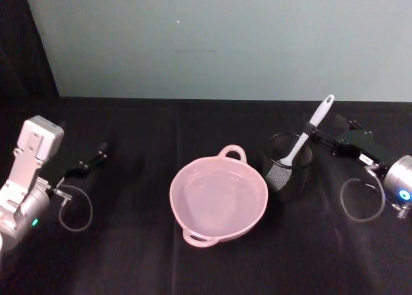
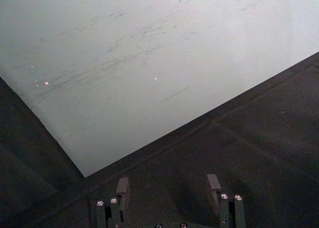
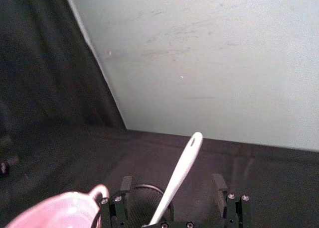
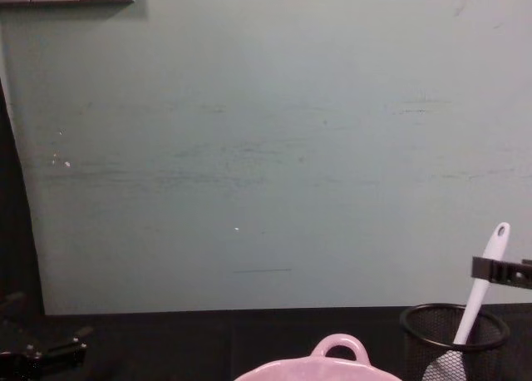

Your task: Use the one hand to pick up the spoon and stir the clear water in the bowl.

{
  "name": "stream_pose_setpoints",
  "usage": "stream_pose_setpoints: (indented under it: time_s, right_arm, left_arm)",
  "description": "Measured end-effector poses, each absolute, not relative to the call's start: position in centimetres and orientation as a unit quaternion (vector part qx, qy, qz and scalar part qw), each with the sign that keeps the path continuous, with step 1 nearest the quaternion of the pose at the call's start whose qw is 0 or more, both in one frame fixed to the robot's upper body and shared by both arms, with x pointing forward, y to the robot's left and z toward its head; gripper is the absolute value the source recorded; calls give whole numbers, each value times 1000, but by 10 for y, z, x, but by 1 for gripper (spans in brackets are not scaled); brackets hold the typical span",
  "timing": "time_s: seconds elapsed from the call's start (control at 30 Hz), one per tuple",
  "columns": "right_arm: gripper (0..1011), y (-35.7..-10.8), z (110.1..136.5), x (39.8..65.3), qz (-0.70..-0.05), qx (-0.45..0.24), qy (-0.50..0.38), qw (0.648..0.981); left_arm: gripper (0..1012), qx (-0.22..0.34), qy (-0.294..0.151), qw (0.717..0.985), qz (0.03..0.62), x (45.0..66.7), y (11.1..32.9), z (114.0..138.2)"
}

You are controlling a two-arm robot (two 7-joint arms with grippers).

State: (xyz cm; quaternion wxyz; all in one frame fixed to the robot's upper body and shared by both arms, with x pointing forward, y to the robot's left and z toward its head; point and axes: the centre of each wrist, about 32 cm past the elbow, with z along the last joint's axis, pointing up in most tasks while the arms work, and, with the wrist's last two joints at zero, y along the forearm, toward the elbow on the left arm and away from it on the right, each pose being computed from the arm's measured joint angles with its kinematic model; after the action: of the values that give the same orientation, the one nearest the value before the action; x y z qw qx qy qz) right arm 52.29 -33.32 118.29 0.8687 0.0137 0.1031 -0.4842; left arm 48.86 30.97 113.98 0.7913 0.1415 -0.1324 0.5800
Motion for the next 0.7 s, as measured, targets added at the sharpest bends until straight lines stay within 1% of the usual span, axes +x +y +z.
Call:
stream_pose_setpoints:
  time_s: [0.1,0.17,0.3,0.33,0.47,0.6,0.7]
  right_arm:
    - [1003,-334,1196,513,-492,-28,59,868]
    - [1003,-333,1203,505,-504,-51,28,862]
    - [1002,-330,1206,491,-539,-84,-20,838]
    - [1003,-328,1205,487,-555,-95,-38,825]
    - [1003,-326,1199,485,-579,-112,-61,805]
    - [1003,-327,1187,491,-588,-132,-68,795]
    - [1002,-331,1174,495,-588,-135,-61,795]
  left_arm:
    - [1005,141,-132,791,580,489,310,1140]
    - [1005,141,-132,791,580,489,310,1140]
    - [1005,141,-132,791,580,489,310,1140]
    - [1005,141,-132,791,580,489,310,1140]
    - [1005,141,-132,791,580,489,310,1140]
    - [1005,141,-132,791,580,489,310,1140]
    - [1005,141,-132,791,580,489,310,1140]
